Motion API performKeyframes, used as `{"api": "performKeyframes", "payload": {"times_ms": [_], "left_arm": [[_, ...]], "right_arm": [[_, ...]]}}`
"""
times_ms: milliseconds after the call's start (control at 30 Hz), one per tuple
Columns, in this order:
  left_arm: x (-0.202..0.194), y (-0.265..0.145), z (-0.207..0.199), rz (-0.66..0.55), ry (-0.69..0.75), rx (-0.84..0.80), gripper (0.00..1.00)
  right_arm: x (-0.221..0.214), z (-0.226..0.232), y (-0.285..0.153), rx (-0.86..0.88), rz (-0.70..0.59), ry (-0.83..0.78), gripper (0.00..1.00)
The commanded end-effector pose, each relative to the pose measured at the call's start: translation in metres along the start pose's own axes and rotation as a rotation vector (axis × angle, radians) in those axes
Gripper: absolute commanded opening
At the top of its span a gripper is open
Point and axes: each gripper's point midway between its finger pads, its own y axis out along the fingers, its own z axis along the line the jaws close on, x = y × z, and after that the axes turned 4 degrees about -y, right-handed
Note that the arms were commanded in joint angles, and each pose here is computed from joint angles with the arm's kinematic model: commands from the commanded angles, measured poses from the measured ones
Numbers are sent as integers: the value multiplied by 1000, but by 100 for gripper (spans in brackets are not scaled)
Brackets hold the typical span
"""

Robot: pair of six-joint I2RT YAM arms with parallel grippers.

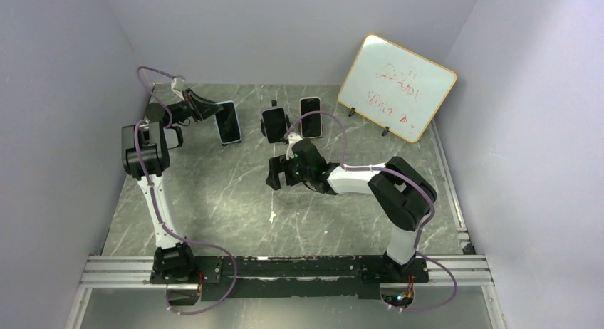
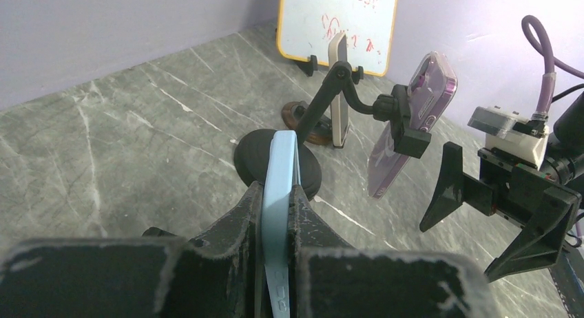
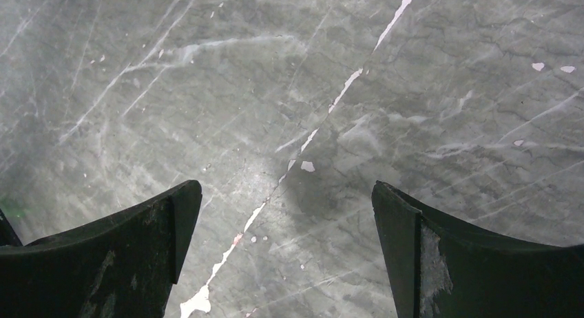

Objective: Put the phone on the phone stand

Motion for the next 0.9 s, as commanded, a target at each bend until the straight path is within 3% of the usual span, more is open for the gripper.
{"api": "performKeyframes", "payload": {"times_ms": [0, 867], "left_arm": [[9, -5, -8, -48, 336, -40, 5], [-21, -10, 8, 9, 245, -54, 5]], "right_arm": [[4, 2, 4, 10, 4, -11, 100], [1, 2, 3, 14, 11, -17, 100]]}}
